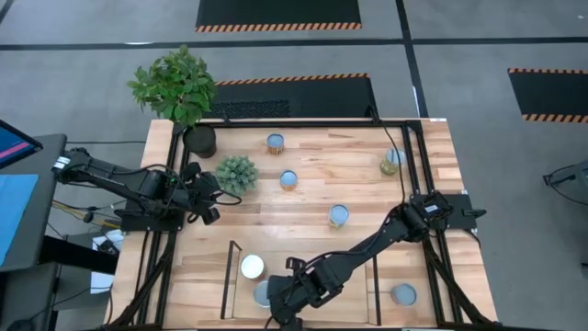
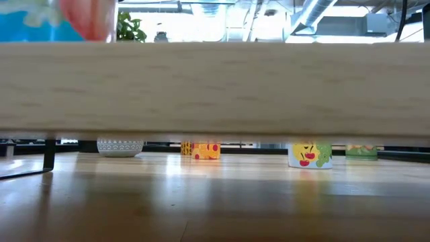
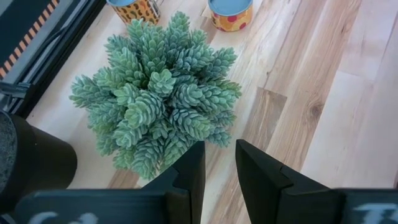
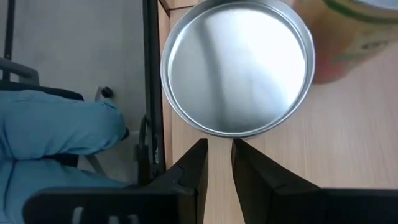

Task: Pick and place cans onto a shelf
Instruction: Put the canned tomatoes on the shelf

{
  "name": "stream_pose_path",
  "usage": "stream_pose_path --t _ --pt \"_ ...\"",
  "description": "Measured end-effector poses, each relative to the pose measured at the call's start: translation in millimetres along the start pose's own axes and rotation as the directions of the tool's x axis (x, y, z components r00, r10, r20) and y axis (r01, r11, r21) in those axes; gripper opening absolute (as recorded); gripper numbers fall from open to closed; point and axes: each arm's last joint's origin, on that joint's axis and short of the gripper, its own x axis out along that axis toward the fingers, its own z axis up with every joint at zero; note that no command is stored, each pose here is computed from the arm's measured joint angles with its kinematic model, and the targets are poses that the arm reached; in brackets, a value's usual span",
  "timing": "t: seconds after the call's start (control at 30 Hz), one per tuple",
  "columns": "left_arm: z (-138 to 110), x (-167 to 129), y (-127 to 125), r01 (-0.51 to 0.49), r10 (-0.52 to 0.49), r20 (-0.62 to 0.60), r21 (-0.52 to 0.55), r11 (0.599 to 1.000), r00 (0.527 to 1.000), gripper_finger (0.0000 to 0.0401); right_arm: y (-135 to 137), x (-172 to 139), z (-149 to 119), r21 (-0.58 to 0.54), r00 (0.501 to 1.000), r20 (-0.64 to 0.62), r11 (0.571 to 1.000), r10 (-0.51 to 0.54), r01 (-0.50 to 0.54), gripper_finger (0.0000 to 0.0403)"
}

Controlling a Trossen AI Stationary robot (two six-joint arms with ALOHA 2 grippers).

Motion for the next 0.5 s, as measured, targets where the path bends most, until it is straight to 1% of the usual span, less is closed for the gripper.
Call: stream_pose_path --t 0.23,0.5 --pt "0.0 0.0 0.0 0.0 0.0 0.0 0.003 1.0 1.0 0.008 -2.4 0.6 10.1 -0.029 0.998 0.058 0.999 0.036 -0.034 0.0097" --pt "0.0 0.0 0.0 0.0 0.0 0.0 0.004 1.0 1.0 0.008 -2.2 0.0 14.0 -0.045 0.995 0.086 0.998 0.054 -0.05 0.0097"
